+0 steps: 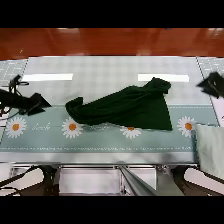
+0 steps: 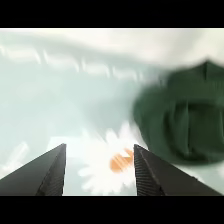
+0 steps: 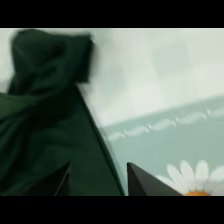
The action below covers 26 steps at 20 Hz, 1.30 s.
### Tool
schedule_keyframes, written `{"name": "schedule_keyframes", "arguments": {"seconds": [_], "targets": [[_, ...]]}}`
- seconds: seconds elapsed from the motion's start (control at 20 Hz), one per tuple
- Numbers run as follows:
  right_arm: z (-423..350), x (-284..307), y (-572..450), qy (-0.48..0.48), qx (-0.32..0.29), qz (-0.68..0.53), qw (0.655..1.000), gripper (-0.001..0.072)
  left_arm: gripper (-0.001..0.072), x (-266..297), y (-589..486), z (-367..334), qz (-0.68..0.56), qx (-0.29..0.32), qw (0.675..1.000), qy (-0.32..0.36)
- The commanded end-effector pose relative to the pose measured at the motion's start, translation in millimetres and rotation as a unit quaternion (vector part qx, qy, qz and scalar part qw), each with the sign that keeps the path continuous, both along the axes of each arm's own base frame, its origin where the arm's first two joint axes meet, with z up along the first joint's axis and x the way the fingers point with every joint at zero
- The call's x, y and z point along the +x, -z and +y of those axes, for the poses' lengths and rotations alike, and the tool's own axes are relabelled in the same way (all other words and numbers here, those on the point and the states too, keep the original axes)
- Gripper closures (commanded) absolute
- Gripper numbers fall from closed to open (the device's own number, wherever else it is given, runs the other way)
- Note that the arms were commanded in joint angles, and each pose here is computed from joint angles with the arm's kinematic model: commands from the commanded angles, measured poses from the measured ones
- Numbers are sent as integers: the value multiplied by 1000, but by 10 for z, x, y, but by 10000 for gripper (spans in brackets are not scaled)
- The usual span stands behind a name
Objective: Fold the shirts.
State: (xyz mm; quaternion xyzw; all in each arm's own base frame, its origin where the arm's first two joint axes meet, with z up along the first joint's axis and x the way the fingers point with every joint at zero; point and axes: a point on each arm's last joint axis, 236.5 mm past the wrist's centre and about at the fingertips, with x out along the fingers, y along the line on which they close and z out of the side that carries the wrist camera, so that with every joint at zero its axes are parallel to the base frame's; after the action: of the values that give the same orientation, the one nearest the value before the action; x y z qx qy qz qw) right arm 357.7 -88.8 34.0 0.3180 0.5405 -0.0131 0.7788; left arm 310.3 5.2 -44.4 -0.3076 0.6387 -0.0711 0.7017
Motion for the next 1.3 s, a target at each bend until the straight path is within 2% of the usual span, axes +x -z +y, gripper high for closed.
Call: {"name": "schedule_keyframes", "arguments": {"seconds": [0.0,0.15,0.4,0.6,0.75,0.8,0.85,0.9,1.25], "targets": [[67,-516,490,29,22,34,999,305,200,-287,126,-410,11,-102,995,20],[343,-657,698,18,65,39,997,305,200,-474,310,-751,44,-110,991,66],[380,-661,722,20,73,38,996,304,200,-482,591,-1170,75,-84,989,96],[378,-665,724,19,72,38,996,305,200,-307,715,-1372,56,-62,994,75],[375,-692,749,14,68,42,997,305,205,-128,681,-1457,31,-72,996,45],[387,-724,783,13,69,48,996,305,294,-99,660,-1477,28,-79,996,37],[411,-787,848,12,71,59,996,305,638,-103,654,-1483,25,-80,996,44],[456,-858,911,10,77,70,995,305,687,-119,639,-1501,13,-81,994,68],[721,-1049,1215,5,131,120,984,305,687,-167,602,-1531,10,-88,992,92]]}}
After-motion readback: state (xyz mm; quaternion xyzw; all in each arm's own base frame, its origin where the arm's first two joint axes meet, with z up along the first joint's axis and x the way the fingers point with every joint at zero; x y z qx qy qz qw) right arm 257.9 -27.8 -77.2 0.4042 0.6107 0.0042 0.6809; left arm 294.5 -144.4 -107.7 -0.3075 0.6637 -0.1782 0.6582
